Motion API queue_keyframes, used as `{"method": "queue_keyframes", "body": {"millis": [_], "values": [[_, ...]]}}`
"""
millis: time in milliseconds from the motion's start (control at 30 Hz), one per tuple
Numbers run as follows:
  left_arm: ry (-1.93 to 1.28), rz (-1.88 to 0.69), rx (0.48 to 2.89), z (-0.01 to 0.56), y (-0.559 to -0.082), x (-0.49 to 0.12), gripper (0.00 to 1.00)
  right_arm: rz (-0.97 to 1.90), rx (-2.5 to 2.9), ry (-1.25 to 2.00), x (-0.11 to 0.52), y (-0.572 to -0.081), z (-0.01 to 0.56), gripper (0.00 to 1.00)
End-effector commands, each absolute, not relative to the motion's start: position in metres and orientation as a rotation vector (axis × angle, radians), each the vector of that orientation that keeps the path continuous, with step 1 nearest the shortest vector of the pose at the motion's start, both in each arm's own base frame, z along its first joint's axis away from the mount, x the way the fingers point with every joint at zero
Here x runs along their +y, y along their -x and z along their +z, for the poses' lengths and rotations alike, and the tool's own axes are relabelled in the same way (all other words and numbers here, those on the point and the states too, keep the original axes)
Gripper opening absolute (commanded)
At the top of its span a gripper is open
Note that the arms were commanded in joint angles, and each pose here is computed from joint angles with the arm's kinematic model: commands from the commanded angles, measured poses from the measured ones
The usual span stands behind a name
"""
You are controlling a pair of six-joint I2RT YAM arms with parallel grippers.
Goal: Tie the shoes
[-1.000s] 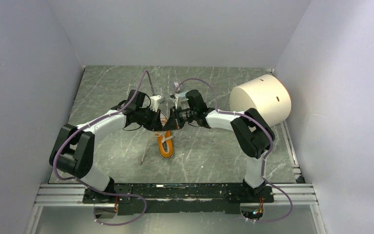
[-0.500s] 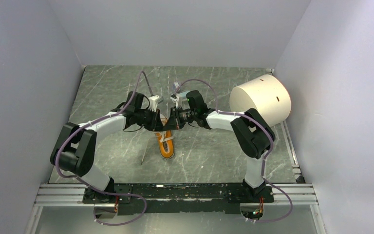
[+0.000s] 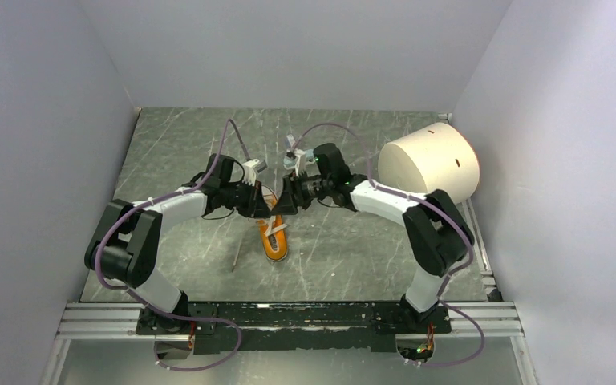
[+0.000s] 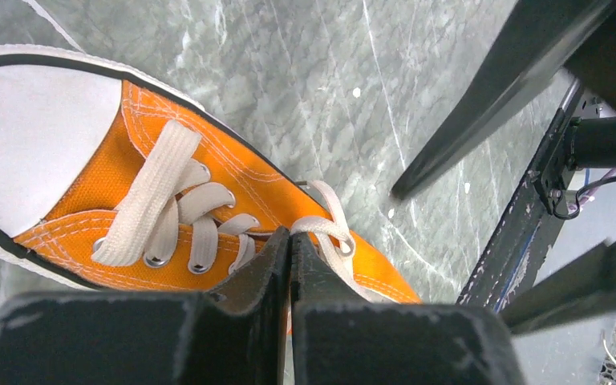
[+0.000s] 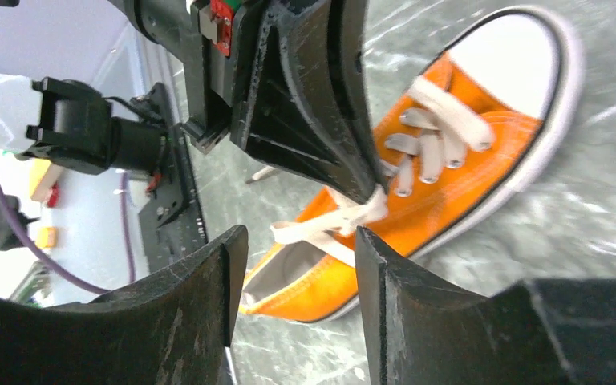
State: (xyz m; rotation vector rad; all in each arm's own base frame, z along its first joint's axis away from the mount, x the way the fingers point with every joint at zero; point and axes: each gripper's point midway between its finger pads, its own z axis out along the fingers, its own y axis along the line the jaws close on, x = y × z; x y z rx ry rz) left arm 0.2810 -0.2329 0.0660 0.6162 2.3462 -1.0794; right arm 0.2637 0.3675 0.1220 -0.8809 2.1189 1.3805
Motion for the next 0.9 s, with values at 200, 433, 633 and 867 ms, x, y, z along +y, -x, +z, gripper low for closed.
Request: {"method": "queue_keyframes", "body": {"millis": [200, 433, 633, 867], "values": [[-0.629, -1.110, 2.308, 0.072, -0.279, -0.234, 0.06, 1.166, 2.152, 0.876, 0.342, -0.305, 0.093, 0.35], [-0.635, -1.105, 2.312, 0.072, -0.280, -0.234, 0.06, 1.307, 2.121, 0.941, 0.359, -0.291, 0.081, 0.29], [-0.638, -1.108, 2.310, 0.072, -0.279, -0.234, 0.05, 1.366, 2.112, 0.955, 0.362, -0.281, 0.077, 0.30], [-0.639, -1.112, 2.308, 0.073, -0.278, -0.234, 0.05, 1.421, 2.093, 0.967, 0.370, -0.278, 0.080, 0.30]]}}
